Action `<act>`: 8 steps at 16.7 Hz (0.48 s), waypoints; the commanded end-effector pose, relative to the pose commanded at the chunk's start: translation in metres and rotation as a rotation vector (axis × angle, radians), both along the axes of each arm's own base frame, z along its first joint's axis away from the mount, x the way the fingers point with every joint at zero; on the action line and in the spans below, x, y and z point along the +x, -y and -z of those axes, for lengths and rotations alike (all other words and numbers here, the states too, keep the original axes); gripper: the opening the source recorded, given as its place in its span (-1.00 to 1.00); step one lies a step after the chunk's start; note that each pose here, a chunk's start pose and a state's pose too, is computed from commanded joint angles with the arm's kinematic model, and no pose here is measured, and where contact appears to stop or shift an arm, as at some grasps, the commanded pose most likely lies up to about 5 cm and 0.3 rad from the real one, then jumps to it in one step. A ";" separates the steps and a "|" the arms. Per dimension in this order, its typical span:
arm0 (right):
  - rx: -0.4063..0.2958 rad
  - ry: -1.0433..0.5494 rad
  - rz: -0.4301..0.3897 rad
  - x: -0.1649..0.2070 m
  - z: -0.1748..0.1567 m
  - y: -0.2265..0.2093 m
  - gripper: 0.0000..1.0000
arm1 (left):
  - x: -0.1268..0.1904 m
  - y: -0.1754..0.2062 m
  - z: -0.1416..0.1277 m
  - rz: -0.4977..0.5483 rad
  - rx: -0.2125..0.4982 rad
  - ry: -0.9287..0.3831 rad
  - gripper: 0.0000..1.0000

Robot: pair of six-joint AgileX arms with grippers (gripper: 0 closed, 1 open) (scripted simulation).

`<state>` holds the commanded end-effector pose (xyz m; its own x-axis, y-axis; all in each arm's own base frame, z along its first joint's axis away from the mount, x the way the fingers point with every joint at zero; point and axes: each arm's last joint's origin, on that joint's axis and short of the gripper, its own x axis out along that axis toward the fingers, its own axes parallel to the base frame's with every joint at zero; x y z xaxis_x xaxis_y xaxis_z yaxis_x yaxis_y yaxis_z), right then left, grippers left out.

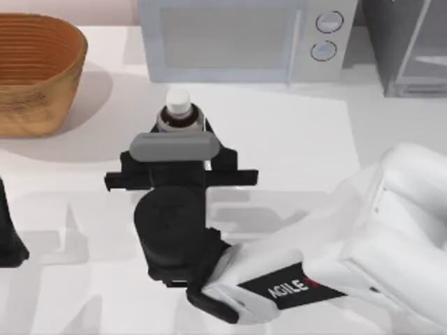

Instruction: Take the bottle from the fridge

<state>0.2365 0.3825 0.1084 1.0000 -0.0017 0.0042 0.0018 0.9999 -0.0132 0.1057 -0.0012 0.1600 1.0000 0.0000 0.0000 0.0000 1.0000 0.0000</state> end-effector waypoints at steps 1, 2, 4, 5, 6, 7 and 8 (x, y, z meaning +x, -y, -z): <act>0.000 0.000 0.000 0.000 0.000 0.000 -0.85 | 0.000 0.000 0.000 0.000 0.000 0.000 1.00; 0.000 0.000 0.000 0.000 0.000 0.000 -0.70 | 0.000 0.000 0.000 0.000 0.000 0.000 1.00; 0.000 0.000 0.000 0.000 0.000 0.000 -0.40 | 0.000 0.000 0.000 0.000 0.000 0.000 1.00; 0.000 0.000 0.000 0.000 0.000 0.000 -0.25 | 0.000 0.000 0.000 0.000 0.000 0.000 1.00; 0.000 0.000 0.000 0.000 0.000 0.000 -0.10 | 0.000 0.000 0.000 0.000 0.000 0.000 1.00; 0.000 0.000 0.000 0.000 0.000 0.000 0.06 | 0.000 0.000 0.000 0.000 0.000 0.000 1.00; 0.000 0.000 0.000 0.000 0.000 0.000 0.21 | 0.000 0.000 0.000 0.000 0.000 0.000 1.00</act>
<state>0.2365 0.3825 0.1084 1.0000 -0.0017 0.0042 0.0018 0.9999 -0.0132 0.1057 -0.0012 0.1600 1.0000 0.0000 0.0000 0.0000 1.0000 0.0000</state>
